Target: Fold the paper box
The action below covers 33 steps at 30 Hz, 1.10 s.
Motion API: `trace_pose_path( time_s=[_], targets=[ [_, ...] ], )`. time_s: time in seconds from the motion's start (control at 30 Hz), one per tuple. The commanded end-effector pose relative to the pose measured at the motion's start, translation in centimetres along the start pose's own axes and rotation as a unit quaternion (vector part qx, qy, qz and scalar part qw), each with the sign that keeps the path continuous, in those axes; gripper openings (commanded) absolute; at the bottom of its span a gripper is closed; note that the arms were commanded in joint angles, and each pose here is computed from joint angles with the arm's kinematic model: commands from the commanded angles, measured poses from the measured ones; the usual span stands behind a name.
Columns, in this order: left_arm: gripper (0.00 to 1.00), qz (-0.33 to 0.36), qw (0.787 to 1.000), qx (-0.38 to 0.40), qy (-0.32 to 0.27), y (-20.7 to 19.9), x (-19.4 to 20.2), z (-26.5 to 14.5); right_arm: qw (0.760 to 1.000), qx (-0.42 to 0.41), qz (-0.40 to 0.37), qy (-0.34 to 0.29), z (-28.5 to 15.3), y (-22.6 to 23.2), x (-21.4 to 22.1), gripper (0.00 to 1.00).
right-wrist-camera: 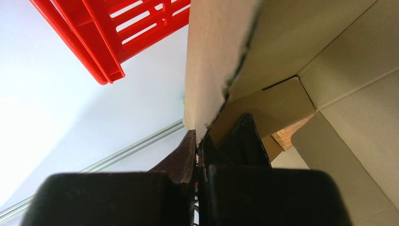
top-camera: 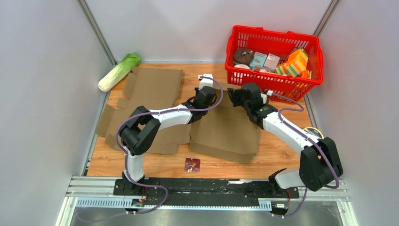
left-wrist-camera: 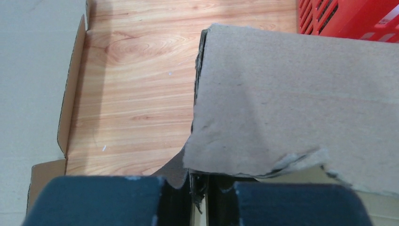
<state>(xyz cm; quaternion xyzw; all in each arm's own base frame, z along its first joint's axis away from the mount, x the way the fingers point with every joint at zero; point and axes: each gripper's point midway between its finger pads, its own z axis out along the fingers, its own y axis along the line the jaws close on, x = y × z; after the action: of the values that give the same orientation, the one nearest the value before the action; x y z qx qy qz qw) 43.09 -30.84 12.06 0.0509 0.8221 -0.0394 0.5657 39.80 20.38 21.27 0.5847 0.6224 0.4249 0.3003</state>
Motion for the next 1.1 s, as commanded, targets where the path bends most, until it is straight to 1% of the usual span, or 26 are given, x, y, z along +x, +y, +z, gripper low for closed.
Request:
trace_pose_path(
  time_s=[0.0,0.03,0.1,0.13,0.2,0.27,0.4,0.47,0.57,0.63,0.67,0.7,0.77,0.87,0.9,0.93,0.97,1.0,1.03,1.07],
  targets=[
    [0.00,-0.007,0.999,-0.048,-0.002,0.1,-2.5,0.7,0.999,0.013,0.011,0.044,-1.3,-0.5,1.4,0.00],
    [0.00,0.005,0.997,-0.072,0.006,0.9,-2.1,0.6,0.999,0.012,0.012,0.045,-1.4,-0.4,1.5,0.00],
    [0.00,0.018,0.997,-0.080,0.000,0.9,-2.0,0.2,0.999,0.013,0.017,0.048,-1.5,-0.3,1.6,0.00],
    [0.00,0.013,0.996,-0.091,-0.021,1.2,-2.8,0.1,0.998,0.012,0.018,0.050,-1.5,-0.1,1.7,0.00],
    [0.00,0.016,0.996,-0.087,-0.025,1.1,-2.8,-0.3,0.998,0.014,0.019,0.053,-1.6,-0.1,1.7,0.00],
    [0.00,0.010,0.998,-0.062,-0.022,0.4,-2.7,-0.4,0.999,0.012,0.019,0.050,-1.6,-0.1,1.6,0.00],
    [0.27,-0.007,1.000,-0.007,-0.020,-0.8,-1.9,-1.1,0.998,0.014,0.018,0.053,-1.5,-0.4,1.5,0.00],
    [0.30,-0.019,0.999,0.018,-0.030,-1.5,-2.1,-1.2,0.998,0.014,0.018,0.050,-1.6,-0.7,1.3,0.00],
    [0.30,-0.018,0.999,0.015,-0.025,-1.5,-1.8,-0.9,0.998,0.009,0.020,0.053,-2.0,-0.4,1.3,0.00],
    [0.24,-0.014,1.000,0.004,-0.015,-1.6,-1.8,-0.5,0.998,0.007,0.022,0.055,-2.1,-0.3,1.3,0.00],
    [0.19,-0.012,1.000,0.000,-0.010,-1.6,-1.7,-0.4,0.998,0.005,0.022,0.055,-2.2,-0.1,1.3,0.00],
    [0.09,-0.016,1.000,-0.006,-0.011,-1.7,-2.0,-0.1,0.998,0.002,0.022,0.057,-2.4,0.1,1.4,0.00],
    [0.00,-0.016,1.000,-0.026,-0.009,-1.0,-1.9,0.0,0.998,0.002,0.021,0.060,-2.5,0.1,1.5,0.00],
    [0.00,-0.016,0.999,-0.044,-0.009,-0.2,-2.0,-0.4,0.998,0.006,0.016,0.058,-2.6,-0.2,1.3,0.00],
    [0.00,-0.016,0.999,-0.045,-0.008,0.1,-1.9,-0.7,0.998,0.006,0.012,0.056,-2.6,-0.3,1.1,0.03],
    [0.00,-0.024,0.999,-0.031,-0.013,-0.3,-2.2,-0.9,0.998,0.006,0.004,0.055,-2.7,-0.5,1.1,0.08],
    [0.00,-0.029,0.999,-0.014,-0.016,-0.6,-2.4,-1.1,0.998,0.003,-0.028,0.051,-2.7,-0.7,0.9,0.14],
    [0.00,-0.029,0.999,0.005,-0.017,-0.7,-2.5,-1.8,0.998,-0.002,-0.051,0.048,-2.7,-0.5,0.8,0.30],
    [0.00,-0.032,0.999,0.029,-0.014,-1.4,-2.7,-2.2,0.996,-0.004,-0.073,0.043,-2.6,-0.5,0.4,0.36],
    [0.00,-0.032,0.999,0.036,-0.010,-1.4,-2.7,-2.6,0.993,-0.008,-0.106,0.044,-2.7,-0.5,0.2,0.42]
  ],
)
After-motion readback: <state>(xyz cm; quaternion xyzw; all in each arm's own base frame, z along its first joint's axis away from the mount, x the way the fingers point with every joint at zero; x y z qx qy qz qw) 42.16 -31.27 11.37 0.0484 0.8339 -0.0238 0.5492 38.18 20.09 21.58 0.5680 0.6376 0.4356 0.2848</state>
